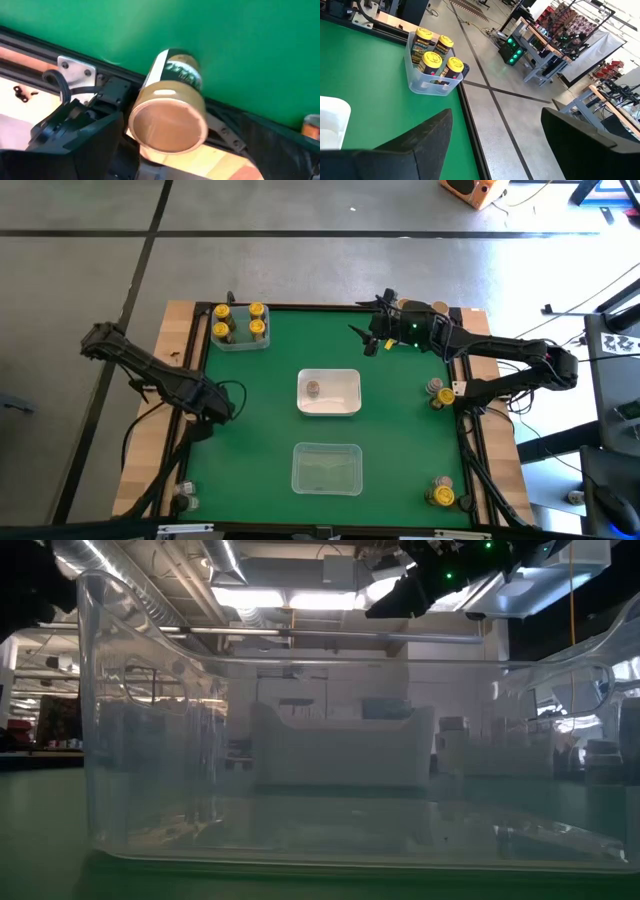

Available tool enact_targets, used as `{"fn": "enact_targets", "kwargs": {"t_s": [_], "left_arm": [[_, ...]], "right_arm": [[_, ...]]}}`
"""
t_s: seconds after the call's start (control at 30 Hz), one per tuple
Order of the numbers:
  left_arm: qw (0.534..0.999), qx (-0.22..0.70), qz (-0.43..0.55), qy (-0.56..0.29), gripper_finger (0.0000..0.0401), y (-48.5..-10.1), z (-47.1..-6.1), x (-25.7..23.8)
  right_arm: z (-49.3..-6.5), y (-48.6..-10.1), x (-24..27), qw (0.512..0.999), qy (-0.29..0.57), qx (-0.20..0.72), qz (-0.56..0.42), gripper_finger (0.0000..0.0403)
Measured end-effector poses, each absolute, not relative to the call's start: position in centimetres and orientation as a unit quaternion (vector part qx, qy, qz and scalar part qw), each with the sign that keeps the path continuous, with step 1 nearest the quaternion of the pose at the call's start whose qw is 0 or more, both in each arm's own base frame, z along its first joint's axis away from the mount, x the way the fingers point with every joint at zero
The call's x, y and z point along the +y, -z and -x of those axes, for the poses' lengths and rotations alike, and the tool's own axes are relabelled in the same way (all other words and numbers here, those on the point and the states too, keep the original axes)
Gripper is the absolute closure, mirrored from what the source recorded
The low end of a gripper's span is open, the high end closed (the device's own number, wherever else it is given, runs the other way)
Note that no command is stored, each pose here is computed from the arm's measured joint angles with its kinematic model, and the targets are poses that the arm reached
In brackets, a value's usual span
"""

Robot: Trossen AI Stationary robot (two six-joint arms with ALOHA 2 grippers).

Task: Sort spices by type
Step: Put the gold seasoning bottle into the top white bin

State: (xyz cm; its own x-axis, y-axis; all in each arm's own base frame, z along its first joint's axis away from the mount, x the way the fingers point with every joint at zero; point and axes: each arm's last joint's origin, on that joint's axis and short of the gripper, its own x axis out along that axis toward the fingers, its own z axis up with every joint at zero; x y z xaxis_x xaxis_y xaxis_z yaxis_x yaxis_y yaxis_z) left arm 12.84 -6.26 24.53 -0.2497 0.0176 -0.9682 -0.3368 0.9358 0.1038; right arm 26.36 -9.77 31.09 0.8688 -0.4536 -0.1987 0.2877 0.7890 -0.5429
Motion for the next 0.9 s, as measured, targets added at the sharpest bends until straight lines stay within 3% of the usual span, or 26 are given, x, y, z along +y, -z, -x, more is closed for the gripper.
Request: {"fn": "enact_targets", "kwargs": {"t_s": [0.63,0.9], "left_arm": [[0.595,0.785,0.083,-0.149,0.0014,-23.4,-12.5,-6.3],[0.543,0.830,0.047,-0.120,0.0051,-21.9,-13.6,-7.0]], "right_arm": [[-26.4,-31.1,-9.8,0.932,0.199,0.161,0.257,0.0097],[-26.4,-31.1,-9.8,0.932,0.199,0.161,0.257,0.0097]]}}
